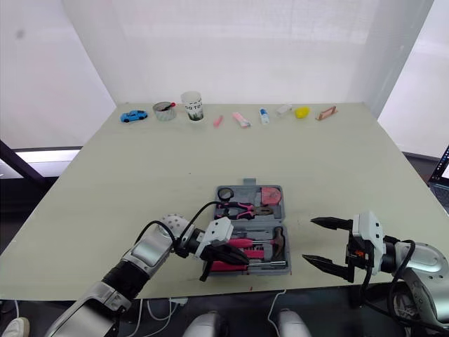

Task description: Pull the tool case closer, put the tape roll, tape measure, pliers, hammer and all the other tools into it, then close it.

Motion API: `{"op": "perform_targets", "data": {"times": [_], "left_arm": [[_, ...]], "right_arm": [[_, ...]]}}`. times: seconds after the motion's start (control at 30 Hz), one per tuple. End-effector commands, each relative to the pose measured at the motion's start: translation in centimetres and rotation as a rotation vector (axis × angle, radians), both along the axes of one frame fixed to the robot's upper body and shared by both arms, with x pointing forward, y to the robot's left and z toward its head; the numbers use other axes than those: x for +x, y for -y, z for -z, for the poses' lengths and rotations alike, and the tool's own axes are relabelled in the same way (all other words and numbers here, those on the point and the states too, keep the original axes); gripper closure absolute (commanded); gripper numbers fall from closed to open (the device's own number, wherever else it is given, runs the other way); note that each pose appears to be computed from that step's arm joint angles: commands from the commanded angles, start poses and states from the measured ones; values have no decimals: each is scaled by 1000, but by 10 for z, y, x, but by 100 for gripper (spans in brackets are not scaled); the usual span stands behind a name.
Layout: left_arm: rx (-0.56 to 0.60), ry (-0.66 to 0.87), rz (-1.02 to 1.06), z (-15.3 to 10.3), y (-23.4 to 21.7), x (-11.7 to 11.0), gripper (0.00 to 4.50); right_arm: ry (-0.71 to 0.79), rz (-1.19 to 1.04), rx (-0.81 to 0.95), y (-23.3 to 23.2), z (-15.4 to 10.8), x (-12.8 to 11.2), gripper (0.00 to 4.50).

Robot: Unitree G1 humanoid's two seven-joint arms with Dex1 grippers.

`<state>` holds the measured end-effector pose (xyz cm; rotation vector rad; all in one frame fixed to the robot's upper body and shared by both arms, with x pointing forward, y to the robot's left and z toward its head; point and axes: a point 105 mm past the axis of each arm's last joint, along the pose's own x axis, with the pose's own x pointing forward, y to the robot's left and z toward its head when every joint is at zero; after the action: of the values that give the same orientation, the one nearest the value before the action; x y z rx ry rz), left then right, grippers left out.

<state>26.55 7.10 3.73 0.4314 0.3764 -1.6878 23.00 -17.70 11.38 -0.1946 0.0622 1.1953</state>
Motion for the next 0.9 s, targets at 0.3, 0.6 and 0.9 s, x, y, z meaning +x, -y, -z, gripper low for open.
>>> {"op": "perform_targets", "data": {"times": [0.3, 0.6, 0.9], "left_arm": [[107, -3, 25, 36, -13, -14, 438], [-14, 10, -13, 21, -3, -12, 438], [-316, 45, -257, -52, -9, 17, 438]], "right_arm": [[40, -18, -8, -3, -9, 1, 0], [40, -2, -4, -1, -9, 4, 0], [47, 161, 59, 12, -5, 20, 0]]}}
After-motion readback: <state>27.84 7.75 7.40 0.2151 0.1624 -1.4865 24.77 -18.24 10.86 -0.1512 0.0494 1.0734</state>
